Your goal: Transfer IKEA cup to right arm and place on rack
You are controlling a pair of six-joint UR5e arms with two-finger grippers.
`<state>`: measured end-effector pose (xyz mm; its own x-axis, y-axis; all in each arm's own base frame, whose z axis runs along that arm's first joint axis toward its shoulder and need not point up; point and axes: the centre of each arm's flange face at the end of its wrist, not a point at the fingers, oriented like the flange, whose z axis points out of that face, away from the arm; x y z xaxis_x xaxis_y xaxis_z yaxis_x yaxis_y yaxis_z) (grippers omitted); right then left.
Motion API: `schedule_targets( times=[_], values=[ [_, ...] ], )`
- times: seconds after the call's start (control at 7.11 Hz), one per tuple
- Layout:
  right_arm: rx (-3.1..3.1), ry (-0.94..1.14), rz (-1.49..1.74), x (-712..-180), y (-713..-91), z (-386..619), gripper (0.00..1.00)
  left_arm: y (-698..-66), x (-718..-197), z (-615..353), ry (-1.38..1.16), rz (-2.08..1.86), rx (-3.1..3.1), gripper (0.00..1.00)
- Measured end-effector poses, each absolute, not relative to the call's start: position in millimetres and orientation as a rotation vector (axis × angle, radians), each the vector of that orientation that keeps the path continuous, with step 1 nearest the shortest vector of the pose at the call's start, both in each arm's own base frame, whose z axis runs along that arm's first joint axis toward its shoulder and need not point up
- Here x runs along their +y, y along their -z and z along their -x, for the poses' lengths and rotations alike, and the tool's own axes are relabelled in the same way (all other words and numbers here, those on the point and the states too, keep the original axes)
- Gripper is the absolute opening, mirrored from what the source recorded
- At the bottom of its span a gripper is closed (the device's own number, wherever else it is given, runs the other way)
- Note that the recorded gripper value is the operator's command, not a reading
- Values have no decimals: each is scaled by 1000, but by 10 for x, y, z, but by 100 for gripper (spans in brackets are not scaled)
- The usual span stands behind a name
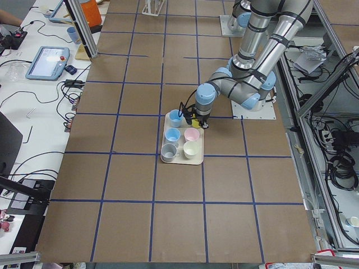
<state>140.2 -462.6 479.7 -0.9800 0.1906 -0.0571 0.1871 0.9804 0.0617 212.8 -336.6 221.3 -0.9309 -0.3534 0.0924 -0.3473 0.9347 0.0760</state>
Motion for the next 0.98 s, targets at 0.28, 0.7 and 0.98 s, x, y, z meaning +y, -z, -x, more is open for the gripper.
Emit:
schedule_targets(
  times=[0.28, 0.7, 0.98],
  values=[
    [3061, -87, -292, -4630, -4795, -1398, 100, -2292, -3382, -2105, 68, -533, -2999, 0],
    [2941, -125, -335, -4655, -4783, -1418, 100, -2741, -3444, -1907, 100, -454, -2936, 0],
    [2718, -218, -441, -4696, -4766, -1327, 100, -3330, -3605, -1652, 88, -395, -2778, 0]
  ],
)
